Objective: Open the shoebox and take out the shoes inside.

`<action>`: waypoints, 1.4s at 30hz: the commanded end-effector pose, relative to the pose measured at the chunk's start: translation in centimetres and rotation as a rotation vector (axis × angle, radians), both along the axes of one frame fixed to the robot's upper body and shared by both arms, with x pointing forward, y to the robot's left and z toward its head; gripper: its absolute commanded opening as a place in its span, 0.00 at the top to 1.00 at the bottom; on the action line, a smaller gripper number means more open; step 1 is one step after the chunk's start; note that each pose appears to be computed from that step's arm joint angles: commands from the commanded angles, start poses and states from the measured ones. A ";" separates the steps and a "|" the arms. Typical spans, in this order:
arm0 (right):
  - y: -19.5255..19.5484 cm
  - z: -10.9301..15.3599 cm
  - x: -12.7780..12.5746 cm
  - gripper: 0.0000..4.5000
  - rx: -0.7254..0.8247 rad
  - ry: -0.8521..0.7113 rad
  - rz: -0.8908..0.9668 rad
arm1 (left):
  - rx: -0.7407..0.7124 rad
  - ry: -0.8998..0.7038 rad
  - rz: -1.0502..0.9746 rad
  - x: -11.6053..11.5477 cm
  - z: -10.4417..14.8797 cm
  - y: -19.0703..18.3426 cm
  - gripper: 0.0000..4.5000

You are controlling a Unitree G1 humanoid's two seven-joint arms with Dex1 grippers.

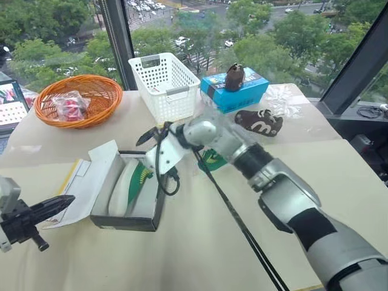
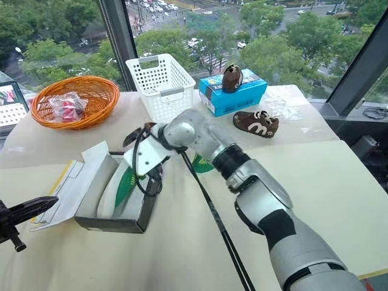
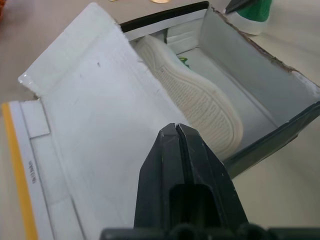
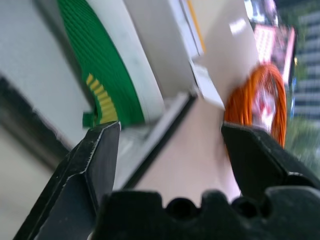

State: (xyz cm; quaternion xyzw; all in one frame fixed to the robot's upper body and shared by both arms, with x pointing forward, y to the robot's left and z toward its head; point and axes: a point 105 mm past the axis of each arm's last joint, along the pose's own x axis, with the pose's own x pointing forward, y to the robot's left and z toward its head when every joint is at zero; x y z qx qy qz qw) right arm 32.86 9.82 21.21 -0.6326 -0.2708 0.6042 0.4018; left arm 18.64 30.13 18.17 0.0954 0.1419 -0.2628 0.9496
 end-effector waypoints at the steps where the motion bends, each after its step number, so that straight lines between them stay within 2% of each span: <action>1: 1.7 0.7 -1.5 0.15 -0.018 -0.124 0.142 | 0.029 -0.049 0.001 -0.5 1.0 -0.4 1.00; 11: 4.3 -2.5 -4.3 0.15 -0.118 -0.181 0.316 | 0.018 -0.054 0.024 -0.9 0.8 -0.6 1.00; 19: 7.4 -4.4 -4.9 0.15 -0.112 -0.215 0.282 | 0.011 -0.049 0.021 -0.9 0.7 -0.7 1.00; 25: 7.5 -6.0 -5.3 0.15 -0.131 -0.173 0.283 | 0.015 -0.055 0.011 -0.4 0.9 -0.7 1.00; 28: 6.8 -6.7 -5.1 0.31 -0.138 -0.140 0.278 | 0.017 -0.055 0.006 -0.2 0.9 -0.7 1.00; 34: 6.8 -6.0 -5.6 0.75 -0.096 -0.104 0.293 | 0.017 -0.055 -0.009 0.4 0.8 -1.0 1.00; 39: 7.1 -4.5 -5.7 0.75 -0.022 -0.078 0.290 | 0.018 -0.055 -0.021 0.7 0.9 -1.1 1.00; 42: 7.1 -1.4 -5.3 0.75 0.125 0.008 0.249 | 0.018 -0.053 -0.030 0.9 0.8 -1.3 1.00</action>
